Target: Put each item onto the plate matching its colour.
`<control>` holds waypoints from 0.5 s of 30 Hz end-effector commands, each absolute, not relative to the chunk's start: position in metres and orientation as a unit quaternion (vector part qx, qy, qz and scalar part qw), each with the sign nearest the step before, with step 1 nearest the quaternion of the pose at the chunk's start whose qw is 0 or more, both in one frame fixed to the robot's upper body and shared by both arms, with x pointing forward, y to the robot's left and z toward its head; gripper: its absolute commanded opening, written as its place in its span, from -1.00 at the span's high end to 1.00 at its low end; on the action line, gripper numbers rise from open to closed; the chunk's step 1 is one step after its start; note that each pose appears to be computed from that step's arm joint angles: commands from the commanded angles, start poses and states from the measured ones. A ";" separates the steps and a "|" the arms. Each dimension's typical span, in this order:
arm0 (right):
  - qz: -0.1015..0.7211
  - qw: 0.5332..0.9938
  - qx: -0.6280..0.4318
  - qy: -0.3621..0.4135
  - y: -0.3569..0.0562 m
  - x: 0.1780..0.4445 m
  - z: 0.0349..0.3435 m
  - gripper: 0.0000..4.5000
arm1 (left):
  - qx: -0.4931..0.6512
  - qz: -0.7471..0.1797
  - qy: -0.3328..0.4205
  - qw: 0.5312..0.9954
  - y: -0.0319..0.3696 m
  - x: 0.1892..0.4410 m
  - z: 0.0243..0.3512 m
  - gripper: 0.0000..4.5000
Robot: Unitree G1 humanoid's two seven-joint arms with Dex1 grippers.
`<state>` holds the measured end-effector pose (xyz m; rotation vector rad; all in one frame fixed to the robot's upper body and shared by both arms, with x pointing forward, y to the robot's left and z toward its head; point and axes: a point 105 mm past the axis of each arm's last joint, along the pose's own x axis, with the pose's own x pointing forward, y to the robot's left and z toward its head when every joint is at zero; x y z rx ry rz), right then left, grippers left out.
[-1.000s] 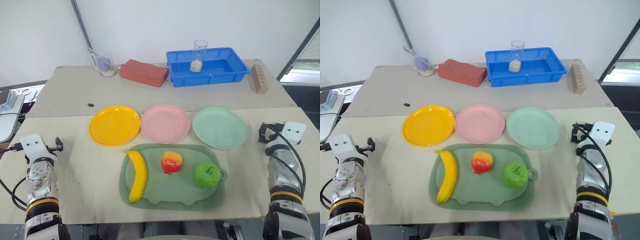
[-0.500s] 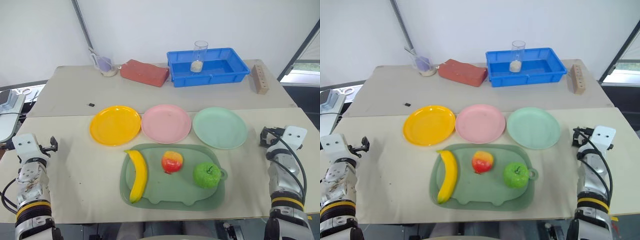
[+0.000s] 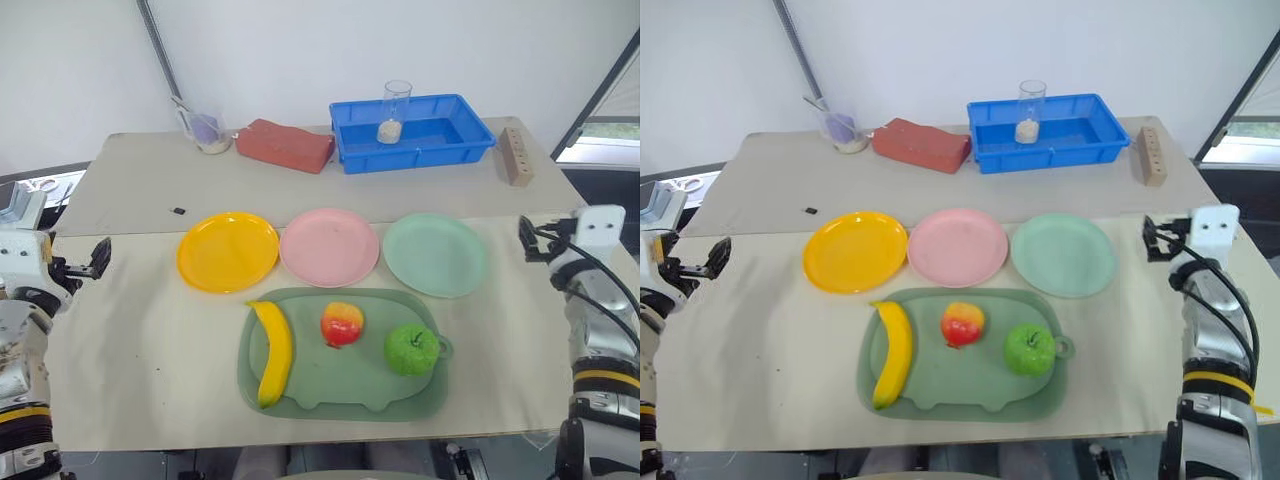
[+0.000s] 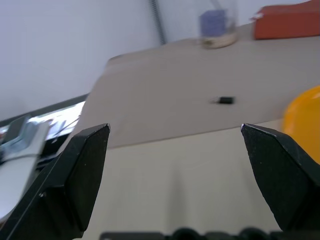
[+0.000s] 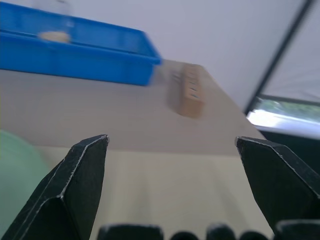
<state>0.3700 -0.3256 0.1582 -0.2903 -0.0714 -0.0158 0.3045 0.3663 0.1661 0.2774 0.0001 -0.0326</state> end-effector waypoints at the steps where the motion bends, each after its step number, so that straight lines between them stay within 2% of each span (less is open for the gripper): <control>1: 0.125 0.975 -0.168 -0.080 -0.277 0.375 0.202 -0.99 | 0.180 -0.135 -0.019 0.974 0.327 0.308 0.199 -1.00; 8: 0.378 0.911 -0.146 -0.070 -0.181 0.354 0.227 -0.99 | 0.227 -0.349 0.023 0.909 0.257 0.306 0.206 -1.00; 12: 0.505 0.853 -0.122 -0.052 -0.139 0.323 0.232 -0.99 | 0.255 -0.452 0.050 0.853 0.228 0.297 0.194 -1.00; 15: 0.560 0.820 -0.115 -0.033 -0.118 0.301 0.227 -0.99 | 0.281 -0.499 0.057 0.818 0.218 0.296 0.189 -1.00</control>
